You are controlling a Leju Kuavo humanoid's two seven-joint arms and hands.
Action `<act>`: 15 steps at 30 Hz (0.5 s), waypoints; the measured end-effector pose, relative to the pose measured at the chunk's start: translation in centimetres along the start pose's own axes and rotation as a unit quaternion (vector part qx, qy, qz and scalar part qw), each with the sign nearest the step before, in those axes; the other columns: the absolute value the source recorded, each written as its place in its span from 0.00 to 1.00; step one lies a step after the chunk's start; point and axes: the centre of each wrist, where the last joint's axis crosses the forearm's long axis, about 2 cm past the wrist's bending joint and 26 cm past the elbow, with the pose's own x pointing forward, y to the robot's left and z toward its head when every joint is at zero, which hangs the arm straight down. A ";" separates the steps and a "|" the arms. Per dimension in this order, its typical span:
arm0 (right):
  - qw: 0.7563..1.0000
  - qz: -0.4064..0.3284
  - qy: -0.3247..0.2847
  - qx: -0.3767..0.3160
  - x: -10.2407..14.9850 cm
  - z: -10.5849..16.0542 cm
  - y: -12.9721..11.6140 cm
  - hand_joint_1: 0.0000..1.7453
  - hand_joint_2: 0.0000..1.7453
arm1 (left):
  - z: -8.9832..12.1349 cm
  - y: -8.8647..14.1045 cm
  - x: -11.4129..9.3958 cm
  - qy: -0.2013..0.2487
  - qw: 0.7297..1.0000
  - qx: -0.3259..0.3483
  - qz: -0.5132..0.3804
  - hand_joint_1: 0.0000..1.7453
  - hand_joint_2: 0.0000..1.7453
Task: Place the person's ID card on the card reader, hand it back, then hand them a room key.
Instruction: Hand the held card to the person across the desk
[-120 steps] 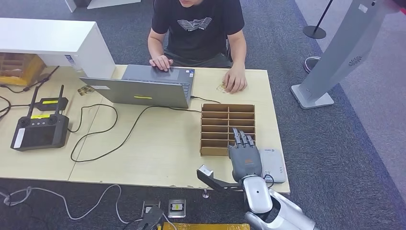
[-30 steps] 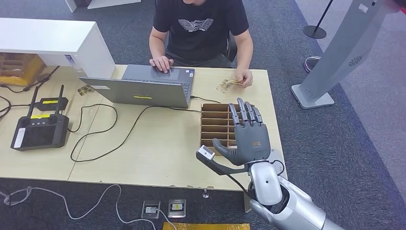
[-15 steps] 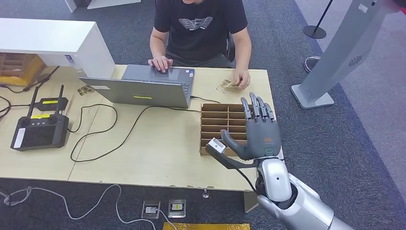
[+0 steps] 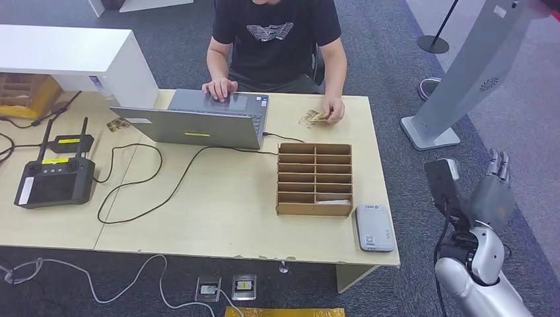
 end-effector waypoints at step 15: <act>0.975 -0.055 0.216 0.009 -13.7 2.8 -1.5 0.00 0.00 | -0.1 0.7 -0.1 0.001 1.000 0.004 -0.011 0.00 0.00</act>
